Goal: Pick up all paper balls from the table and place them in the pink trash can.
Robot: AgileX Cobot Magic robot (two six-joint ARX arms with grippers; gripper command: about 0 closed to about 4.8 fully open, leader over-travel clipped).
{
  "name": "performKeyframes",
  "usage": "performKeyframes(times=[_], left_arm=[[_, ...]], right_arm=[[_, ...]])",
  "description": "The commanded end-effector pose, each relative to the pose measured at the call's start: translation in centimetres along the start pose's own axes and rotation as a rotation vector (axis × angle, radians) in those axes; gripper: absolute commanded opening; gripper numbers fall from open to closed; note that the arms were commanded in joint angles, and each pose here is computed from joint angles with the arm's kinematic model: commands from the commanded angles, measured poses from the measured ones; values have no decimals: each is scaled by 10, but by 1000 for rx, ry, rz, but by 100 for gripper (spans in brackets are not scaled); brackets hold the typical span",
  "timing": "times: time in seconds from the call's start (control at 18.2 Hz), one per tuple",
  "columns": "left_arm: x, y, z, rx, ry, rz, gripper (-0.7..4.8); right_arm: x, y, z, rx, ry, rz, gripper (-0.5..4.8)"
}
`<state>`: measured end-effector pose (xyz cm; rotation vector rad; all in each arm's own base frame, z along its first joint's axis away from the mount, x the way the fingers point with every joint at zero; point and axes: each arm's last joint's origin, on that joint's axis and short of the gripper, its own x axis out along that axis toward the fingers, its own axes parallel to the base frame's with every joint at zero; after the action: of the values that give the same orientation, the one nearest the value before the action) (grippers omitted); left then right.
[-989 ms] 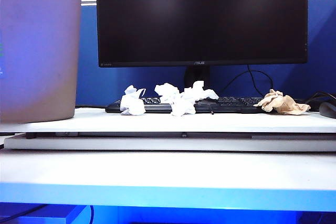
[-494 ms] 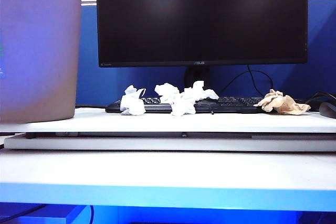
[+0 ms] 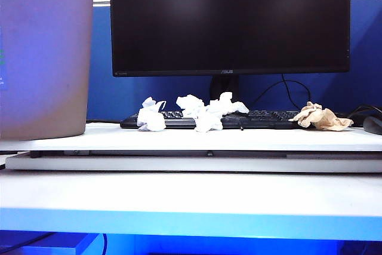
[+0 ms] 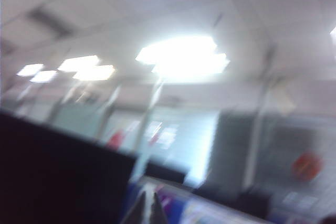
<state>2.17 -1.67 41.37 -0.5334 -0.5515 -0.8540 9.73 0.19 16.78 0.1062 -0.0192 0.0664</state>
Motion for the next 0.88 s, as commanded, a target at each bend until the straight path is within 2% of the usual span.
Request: performKeyframes(times=[0.05, 0.16, 0.22, 0.38, 0.49, 0.71, 0.82, 0.88], left_arm=[[45, 1, 31, 192, 33, -40, -6], [86, 15, 45, 249, 104, -115, -6], [108, 25, 49, 245, 151, -155, -6], [182, 70, 47, 137, 368, -258, -6], [223, 95, 29, 69, 478, -266, -6], [277, 142, -14, -2, 595, -186, -6], [295, 147, -52, -62, 654, -144, -6], [297, 153, -64, -58, 677, -119, -6]], right_arm=[[0, 0, 0, -3, -13, 10, -4], [0, 0, 0, 9, -12, 12, -4], [0, 1, 0, 27, -11, 21, -4], [0, 1, 0, 28, -11, 22, -4], [0, 1, 0, 28, -12, 22, -4], [0, 2, 0, 27, -8, 51, -4], [0, 2, 0, 27, -8, 51, -4], [0, 2, 0, 27, -8, 51, -4]])
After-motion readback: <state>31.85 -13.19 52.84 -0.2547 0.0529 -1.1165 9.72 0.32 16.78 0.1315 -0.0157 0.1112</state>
